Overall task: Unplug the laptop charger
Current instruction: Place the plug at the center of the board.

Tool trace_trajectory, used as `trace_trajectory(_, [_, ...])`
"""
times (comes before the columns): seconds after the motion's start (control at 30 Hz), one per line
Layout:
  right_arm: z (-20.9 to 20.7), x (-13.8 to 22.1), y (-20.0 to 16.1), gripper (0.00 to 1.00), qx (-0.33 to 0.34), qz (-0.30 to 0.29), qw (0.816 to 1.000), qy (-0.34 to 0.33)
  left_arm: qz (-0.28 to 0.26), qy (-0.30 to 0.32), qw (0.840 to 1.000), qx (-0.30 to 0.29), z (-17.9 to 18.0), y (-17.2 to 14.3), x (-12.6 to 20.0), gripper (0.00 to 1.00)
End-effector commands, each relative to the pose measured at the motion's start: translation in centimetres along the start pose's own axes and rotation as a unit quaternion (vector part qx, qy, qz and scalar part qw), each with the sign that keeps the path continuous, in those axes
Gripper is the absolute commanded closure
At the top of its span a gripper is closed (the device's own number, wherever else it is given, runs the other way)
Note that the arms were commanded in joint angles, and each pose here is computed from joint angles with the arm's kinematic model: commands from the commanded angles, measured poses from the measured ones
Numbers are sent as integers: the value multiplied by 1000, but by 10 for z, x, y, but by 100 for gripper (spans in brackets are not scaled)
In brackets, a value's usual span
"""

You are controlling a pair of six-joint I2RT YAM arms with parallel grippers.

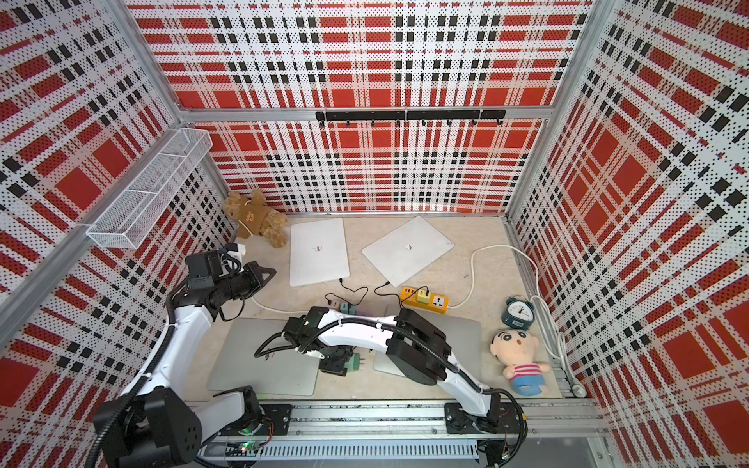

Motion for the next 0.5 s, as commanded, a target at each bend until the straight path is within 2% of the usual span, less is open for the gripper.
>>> trace_trajectory(0.0, [-3, 25, 6, 34, -3, -33, 999, -30, -8, -6, 1000, -15, -9, -1, 3, 96])
trace_trajectory(0.27, [-15, 94, 6, 32, -54, -153, 984, -73, -13, -6, 999, -38, -38, -3, -7, 93])
trace_trajectory(0.47, [-31, 114, -17, 31, -110, -205, 968, -96, -11, -10, 998, -54, -62, -6, -17, 91])
Point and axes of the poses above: each gripper's point midway between its finger pads, its own x axis back along the fingers, its own z axis along the line the jaws close on, y = z × x, the point moved 7 cm from there along x, back along the fingers, and after that the axes turned 4 degrees about x, right-handed, at the moved point
